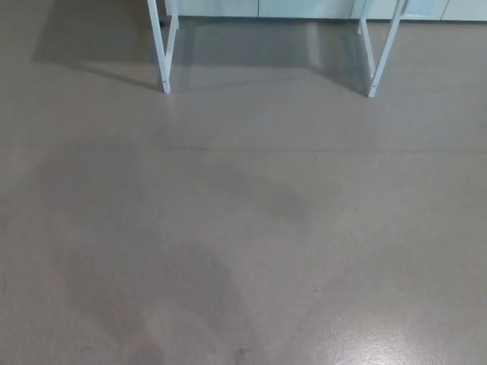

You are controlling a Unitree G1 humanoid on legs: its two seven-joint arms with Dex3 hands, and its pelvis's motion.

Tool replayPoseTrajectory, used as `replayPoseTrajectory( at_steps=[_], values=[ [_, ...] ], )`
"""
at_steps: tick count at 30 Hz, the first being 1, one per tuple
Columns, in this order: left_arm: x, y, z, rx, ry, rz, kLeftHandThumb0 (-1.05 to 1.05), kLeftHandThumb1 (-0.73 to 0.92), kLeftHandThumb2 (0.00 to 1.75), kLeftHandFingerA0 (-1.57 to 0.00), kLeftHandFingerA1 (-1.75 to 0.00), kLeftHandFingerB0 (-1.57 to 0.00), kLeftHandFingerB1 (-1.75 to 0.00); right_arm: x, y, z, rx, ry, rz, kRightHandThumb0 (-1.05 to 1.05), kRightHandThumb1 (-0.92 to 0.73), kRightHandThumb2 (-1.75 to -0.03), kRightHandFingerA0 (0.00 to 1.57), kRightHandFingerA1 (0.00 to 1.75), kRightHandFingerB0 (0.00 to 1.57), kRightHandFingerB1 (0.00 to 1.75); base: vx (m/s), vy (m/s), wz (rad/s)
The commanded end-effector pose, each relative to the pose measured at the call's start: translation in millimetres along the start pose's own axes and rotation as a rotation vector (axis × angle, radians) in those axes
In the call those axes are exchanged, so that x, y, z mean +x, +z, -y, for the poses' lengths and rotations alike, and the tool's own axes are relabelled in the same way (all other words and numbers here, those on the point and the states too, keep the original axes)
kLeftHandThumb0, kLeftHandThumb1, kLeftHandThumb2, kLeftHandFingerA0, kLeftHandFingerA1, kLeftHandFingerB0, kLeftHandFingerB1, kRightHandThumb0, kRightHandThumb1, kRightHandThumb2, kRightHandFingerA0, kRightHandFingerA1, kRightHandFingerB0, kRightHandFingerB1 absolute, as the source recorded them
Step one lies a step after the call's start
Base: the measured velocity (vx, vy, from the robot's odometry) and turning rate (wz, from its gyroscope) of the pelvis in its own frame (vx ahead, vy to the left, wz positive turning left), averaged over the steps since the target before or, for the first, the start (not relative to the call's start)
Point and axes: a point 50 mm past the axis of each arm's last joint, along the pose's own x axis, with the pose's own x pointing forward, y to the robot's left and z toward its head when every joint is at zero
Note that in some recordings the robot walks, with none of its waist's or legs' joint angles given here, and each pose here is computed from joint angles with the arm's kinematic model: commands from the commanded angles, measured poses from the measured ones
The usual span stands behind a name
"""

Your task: The robot picks up a bottle from a person using its left hand and walk towards the table in frontand put the bottle on the table.

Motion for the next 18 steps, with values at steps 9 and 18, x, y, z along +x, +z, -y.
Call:
replayPoseTrajectory(
  at_steps=[9,18],
  values=[
    [-1.1,3.5,-7.6,-0.021,-0.004,0.056,-0.31,0.7,0.62,-0.44,-0.38,-0.27,-0.32,-0.1,0.3,5.4,0.011,-0.031,0.018,-0.28,-0.65,-0.59,0.79,0.52,0.53,0.41,0.0,0.0,0.0],
    [-2.2,0.4,-7.8,-0.018,-0.009,0.053,-0.33,0.69,0.62,-0.44,-0.38,-0.28,-0.32,-0.2,-0.8,4.4,0.013,-0.026,0.01,-0.28,-0.67,-0.59,0.76,0.52,0.5,0.4,0.0,0.0,0.0]
  ],
)
